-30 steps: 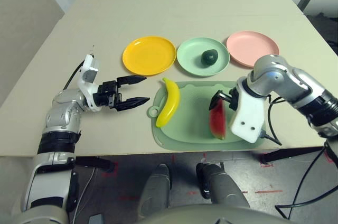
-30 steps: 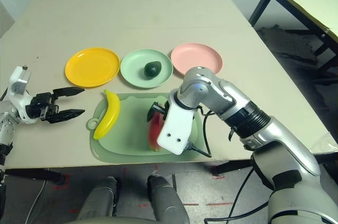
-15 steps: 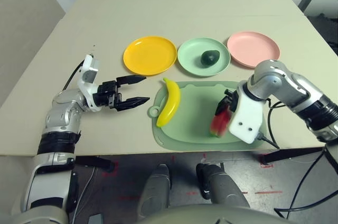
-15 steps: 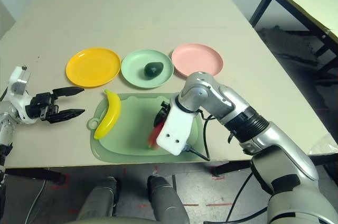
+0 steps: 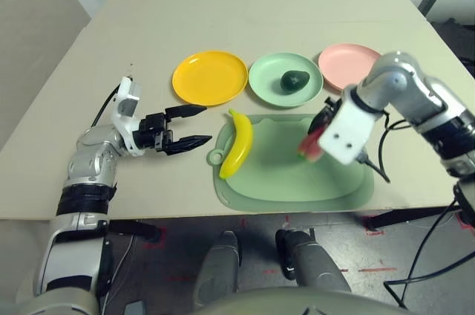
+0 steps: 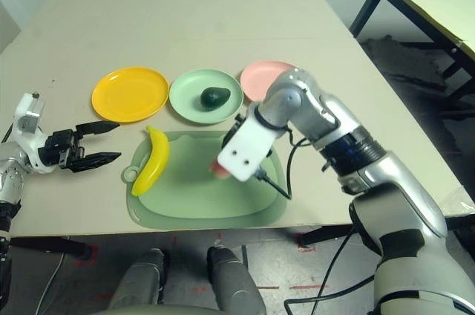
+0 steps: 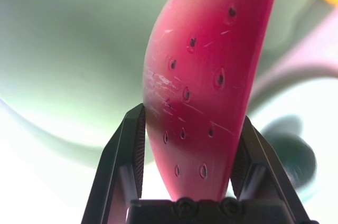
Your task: Place the fruits into color-matched plates.
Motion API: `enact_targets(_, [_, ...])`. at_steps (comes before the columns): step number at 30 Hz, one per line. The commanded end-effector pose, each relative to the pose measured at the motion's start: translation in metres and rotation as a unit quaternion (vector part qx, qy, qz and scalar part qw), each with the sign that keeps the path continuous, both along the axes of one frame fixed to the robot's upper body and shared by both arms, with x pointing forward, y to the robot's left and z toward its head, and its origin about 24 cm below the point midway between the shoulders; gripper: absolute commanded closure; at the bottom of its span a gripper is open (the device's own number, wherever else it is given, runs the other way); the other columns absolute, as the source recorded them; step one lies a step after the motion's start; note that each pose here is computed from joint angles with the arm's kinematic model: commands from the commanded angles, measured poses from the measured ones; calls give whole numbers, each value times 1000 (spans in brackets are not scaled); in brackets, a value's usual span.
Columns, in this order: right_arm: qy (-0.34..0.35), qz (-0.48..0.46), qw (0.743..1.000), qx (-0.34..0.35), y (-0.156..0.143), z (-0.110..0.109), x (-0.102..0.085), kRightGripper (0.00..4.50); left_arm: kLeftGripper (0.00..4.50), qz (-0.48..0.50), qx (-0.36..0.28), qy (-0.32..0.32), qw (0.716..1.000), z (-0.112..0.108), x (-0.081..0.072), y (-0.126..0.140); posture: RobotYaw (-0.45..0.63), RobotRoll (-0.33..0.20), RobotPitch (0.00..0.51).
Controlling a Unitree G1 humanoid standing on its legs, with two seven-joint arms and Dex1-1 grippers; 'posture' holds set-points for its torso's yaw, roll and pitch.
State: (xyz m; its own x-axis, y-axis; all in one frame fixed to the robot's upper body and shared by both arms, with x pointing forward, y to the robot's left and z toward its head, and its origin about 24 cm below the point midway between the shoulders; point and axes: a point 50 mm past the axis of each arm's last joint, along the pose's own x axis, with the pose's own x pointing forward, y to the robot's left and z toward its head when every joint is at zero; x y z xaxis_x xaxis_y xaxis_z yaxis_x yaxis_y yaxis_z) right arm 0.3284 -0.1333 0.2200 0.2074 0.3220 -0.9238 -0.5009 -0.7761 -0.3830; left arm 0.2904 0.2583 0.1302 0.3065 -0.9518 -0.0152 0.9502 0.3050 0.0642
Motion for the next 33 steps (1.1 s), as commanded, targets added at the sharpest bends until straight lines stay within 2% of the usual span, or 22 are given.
enact_targets(1, [-45, -55, 997, -8, -14, 11, 23, 2336, 0, 27, 15, -27, 999, 1, 5, 1, -17, 0, 182])
enact_targets(5, [-111, -140, 984, -12, -33, 19, 52, 2336, 0, 87, 19, -51, 995, 7, 16, 6, -14, 0, 184])
enact_targets(11, [-184, -224, 957, -19, -54, 11, 72, 2336, 0, 131, 37, -60, 989, 9, 22, 11, -14, 0, 192])
enact_targets(15, [-207, -253, 944, -44, -69, -3, 76, 2336, 0, 133, 42, -62, 988, 10, 23, 12, -6, 0, 204])
enact_targets(27, [-252, -298, 919, -57, -88, -26, 79, 2336, 0, 116, 59, -62, 990, 10, 17, 15, -4, 0, 214])
enact_targets(28, [-253, -298, 919, -55, -88, -28, 79, 1562, 0, 114, 61, -62, 990, 9, 17, 15, -3, 0, 214])
enact_targets(31, [-256, -300, 918, -46, -88, -29, 79, 602, 0, 106, 65, -63, 990, 9, 16, 13, -2, 0, 212])
enact_targets(32, [-255, -300, 918, -44, -88, -28, 79, 129, 0, 105, 65, -63, 990, 9, 17, 13, -2, 0, 212])
enact_targets(33, [-253, -300, 919, -44, -87, -28, 79, 27, 0, 105, 64, -63, 990, 8, 17, 12, -5, 0, 209])
